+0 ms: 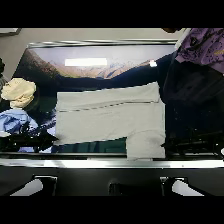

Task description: Fold the clothes and pants, and hang the long-sleeved shirts on hangers.

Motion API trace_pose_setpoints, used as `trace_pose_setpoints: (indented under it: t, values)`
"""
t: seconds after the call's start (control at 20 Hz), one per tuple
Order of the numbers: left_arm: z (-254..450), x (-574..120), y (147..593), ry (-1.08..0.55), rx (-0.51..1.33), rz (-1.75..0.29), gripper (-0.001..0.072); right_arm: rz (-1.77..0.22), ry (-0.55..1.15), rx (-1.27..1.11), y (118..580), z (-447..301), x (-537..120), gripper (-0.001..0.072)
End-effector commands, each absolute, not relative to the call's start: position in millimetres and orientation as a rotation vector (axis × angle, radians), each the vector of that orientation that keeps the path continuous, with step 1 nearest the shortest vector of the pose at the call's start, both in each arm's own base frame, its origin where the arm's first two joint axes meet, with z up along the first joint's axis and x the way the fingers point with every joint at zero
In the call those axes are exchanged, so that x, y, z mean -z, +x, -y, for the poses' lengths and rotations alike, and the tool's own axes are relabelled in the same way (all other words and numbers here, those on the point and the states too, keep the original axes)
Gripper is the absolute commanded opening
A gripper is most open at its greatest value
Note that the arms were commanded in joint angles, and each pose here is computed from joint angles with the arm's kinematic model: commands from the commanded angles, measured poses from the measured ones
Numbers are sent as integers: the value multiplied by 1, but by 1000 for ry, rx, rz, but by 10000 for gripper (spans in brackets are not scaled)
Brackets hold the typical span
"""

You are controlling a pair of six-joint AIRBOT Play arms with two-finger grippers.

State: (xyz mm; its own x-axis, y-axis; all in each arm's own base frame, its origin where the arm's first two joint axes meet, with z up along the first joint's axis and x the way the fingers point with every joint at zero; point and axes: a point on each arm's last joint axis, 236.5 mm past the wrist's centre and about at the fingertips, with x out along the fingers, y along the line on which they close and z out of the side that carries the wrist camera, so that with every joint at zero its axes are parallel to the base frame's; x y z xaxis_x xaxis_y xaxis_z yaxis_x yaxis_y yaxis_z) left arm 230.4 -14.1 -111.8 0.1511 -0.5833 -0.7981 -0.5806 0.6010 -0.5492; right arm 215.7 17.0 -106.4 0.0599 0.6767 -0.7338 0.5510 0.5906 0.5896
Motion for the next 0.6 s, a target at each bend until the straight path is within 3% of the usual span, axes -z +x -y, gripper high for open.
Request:
trace_pose_setpoints:
  t: [0.0, 0.05, 0.1, 0.35, 0.55]
  values:
    - [23, 126, 226, -984, 14, -1556, 293, -1598, 1046, -129, 216, -16, 105, 35]
    - [26, 126, 225, -976, 23, -1565, 120, -1595, 1043, -130, 216, -16, 104, 35]
    - [27, 125, 225, -974, 27, -1565, 19, -1590, 1039, -129, 216, -16, 103, 35]
    - [23, 96, 238, -948, 60, -1526, 15, -1524, 986, -135, 222, -13, 85, 34]
    - [1, 57, 246, -880, -43, -1448, 15, -1402, 924, -117, 231, -10, 52, 33]
